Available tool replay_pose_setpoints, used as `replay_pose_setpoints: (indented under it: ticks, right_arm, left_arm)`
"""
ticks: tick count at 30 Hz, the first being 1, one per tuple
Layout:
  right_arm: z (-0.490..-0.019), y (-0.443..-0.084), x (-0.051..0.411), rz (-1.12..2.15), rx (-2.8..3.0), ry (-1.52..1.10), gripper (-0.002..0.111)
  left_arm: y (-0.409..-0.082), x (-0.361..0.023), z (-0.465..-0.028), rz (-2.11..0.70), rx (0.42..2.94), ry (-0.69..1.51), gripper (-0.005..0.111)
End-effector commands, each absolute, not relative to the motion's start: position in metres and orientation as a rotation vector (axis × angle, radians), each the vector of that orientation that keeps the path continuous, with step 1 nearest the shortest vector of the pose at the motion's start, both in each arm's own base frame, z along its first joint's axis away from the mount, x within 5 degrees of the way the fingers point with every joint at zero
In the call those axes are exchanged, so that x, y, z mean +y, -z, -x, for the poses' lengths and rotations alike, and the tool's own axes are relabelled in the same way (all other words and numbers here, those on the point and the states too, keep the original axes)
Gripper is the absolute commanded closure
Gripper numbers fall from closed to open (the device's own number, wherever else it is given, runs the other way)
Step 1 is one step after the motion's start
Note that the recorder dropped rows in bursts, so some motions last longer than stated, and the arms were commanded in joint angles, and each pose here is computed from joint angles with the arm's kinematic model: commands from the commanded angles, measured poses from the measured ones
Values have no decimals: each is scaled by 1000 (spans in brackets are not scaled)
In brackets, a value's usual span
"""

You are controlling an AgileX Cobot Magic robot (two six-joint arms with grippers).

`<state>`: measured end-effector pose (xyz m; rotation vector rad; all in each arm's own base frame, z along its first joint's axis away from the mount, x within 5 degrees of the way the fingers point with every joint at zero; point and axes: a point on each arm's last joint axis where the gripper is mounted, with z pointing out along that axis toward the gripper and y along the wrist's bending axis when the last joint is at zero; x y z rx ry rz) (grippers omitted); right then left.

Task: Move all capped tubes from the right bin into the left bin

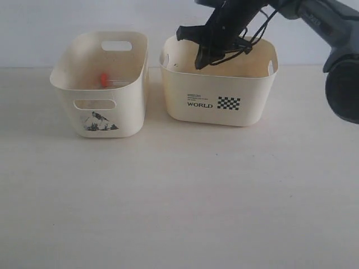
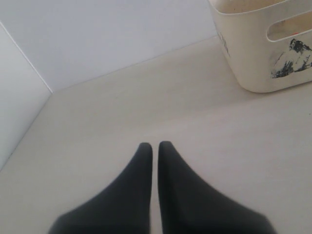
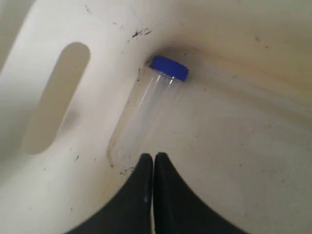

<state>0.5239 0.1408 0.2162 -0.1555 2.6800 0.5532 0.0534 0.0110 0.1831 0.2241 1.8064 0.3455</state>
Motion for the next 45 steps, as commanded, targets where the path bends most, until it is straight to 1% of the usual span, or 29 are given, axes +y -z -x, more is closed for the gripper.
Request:
replay_pose_setpoints:
  ticks: [1,11,13,15,16,18,20,21,22,33,39,42,45]
  right_arm:
    - [-526,-203,153,144,2678,-579,109]
    - [-541,-181,163,-124,2589,-667,109]
    - [-542,-175,163,-130,2596,-663,107]
    - [-543,-167,163,-130,2610,-656,100]
    - [-543,-164,163,-131,2616,-653,94]
    - [-543,-159,162,-131,2627,-648,79]
    - [-543,-155,162,-136,2637,-640,61]
    - [-543,-153,162,-138,2641,-638,54]
    - [-543,-153,162,-137,2641,-638,51]
    - [-543,-154,164,-149,2640,-673,51]
    - [-542,-155,168,-172,2640,-742,51]
    - [-539,-149,170,-178,2675,-801,51]
    - [-538,-136,171,-166,2715,-807,51]
  left_arm:
    - [-185,11,-53,-216,1800,-339,102]
    - [-185,11,-53,-216,1800,-339,102]
    - [-185,11,-53,-216,1800,-339,102]
    - [-185,11,-53,-216,1800,-339,102]
    - [-185,11,-53,-216,1800,-339,102]
    - [-185,11,-53,-216,1800,-339,102]
    - [-185,11,-53,-216,1800,-339,102]
    - [-185,11,-53,-216,1800,-339,102]
    - [-185,11,-53,-216,1800,-339,102]
    - [-185,11,-53,-216,1800,-339,102]
    - [-185,11,-53,-216,1800,-339,102]
    - [-185,11,-53,-216,1800,-339,102]
    - [-185,11,-53,-216,1800,-339,102]
